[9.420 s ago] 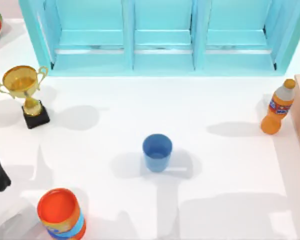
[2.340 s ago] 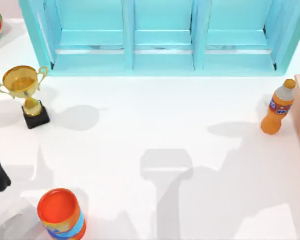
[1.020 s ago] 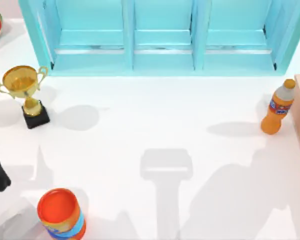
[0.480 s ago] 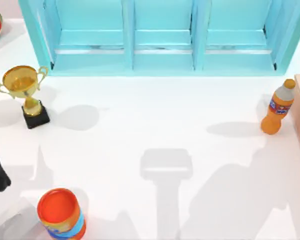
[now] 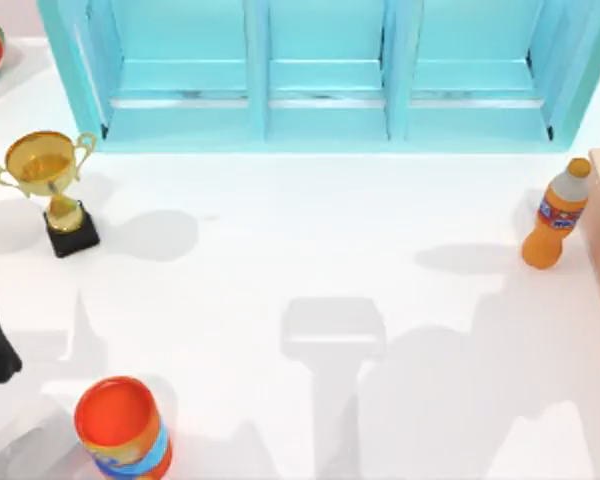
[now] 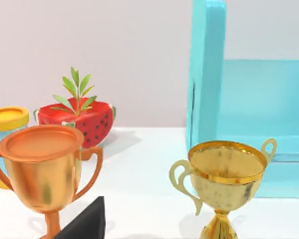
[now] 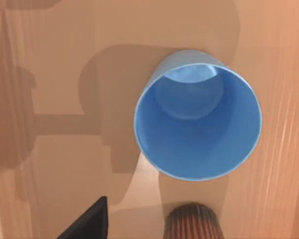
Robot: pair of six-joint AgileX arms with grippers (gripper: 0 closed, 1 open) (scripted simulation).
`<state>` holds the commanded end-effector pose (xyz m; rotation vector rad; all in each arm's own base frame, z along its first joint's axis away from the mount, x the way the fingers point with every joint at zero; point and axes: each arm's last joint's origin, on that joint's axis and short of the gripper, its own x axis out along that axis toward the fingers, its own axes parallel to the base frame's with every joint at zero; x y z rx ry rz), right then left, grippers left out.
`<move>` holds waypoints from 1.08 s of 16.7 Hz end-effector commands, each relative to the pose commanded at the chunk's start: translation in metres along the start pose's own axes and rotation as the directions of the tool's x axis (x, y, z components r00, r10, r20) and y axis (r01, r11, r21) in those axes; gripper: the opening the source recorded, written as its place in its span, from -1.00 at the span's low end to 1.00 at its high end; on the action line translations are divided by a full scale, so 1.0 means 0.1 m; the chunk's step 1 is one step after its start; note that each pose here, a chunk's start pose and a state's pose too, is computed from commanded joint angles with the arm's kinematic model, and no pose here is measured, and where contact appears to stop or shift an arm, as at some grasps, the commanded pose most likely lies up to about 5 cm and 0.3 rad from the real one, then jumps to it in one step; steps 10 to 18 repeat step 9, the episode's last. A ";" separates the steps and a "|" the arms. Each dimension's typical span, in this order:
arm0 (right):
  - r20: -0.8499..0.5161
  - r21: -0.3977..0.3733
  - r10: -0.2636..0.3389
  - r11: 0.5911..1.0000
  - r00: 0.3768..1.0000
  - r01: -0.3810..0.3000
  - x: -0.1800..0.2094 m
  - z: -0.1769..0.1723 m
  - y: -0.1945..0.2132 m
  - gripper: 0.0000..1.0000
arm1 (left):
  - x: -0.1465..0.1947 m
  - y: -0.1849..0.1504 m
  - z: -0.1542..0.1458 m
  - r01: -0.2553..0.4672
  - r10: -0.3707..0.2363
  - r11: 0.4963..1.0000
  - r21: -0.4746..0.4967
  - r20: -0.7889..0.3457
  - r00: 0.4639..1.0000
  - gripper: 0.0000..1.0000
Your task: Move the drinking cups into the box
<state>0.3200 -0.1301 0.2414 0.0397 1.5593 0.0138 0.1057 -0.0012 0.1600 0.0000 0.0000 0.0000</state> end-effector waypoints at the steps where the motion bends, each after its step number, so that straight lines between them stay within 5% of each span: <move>1: 0.002 0.000 -0.001 1.000 1.000 0.001 -0.12 0.01 0.00 1.00 | 0.00 0.00 0.00 0.000 0.000 1.000 0.000 0.000 1.000 1.00; 7: 0.001 -0.004 -0.001 1.000 1.000 0.001 -0.70 -0.03 0.05 1.00 | 0.00 0.00 0.00 0.000 0.000 1.000 0.000 0.000 1.000 1.00; 18: 0.001 -0.004 -0.002 1.000 1.000 0.002 -0.73 -0.03 0.05 1.00 | 0.00 0.00 0.00 0.000 0.000 1.000 0.000 0.000 1.000 1.00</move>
